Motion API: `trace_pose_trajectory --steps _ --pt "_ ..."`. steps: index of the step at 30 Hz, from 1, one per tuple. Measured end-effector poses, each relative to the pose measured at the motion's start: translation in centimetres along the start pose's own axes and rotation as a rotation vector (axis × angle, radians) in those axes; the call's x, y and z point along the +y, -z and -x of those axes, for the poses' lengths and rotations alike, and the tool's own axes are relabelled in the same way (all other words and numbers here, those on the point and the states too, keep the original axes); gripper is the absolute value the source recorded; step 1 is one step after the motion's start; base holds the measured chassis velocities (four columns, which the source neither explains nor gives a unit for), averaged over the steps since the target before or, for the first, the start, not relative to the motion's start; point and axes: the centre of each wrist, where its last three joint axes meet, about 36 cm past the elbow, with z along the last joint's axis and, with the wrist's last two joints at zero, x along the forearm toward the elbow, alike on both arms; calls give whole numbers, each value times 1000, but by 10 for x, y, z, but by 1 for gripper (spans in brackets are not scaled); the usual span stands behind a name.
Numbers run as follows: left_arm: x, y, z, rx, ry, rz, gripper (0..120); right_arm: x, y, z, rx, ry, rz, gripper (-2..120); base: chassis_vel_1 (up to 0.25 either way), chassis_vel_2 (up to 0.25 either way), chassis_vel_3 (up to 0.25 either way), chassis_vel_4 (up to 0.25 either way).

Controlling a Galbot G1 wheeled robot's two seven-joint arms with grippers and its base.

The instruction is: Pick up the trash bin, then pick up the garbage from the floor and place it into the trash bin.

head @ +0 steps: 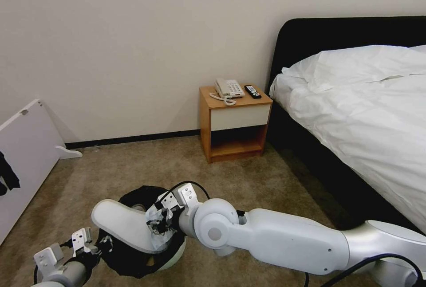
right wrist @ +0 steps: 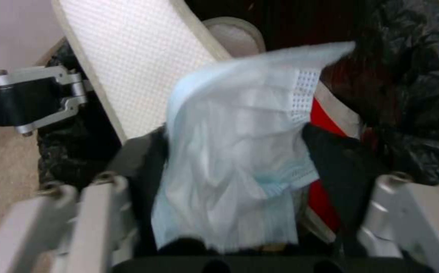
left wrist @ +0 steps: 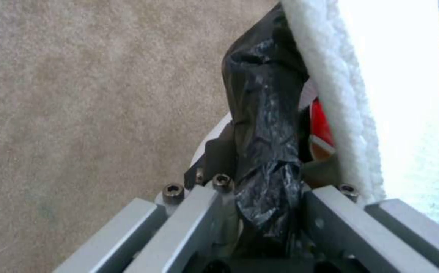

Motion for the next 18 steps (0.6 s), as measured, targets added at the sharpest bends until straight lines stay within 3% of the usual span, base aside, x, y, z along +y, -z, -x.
trace_pose_trajectory --steps 8,18 --pt "1 0 -1 0 2 0 2 2 1 -4 -4 1 1 98 0 0 0 0" --pt "1 -1 1 2 4 0 2 4 12 -26 -67 12 4 100 0 0 0 0"
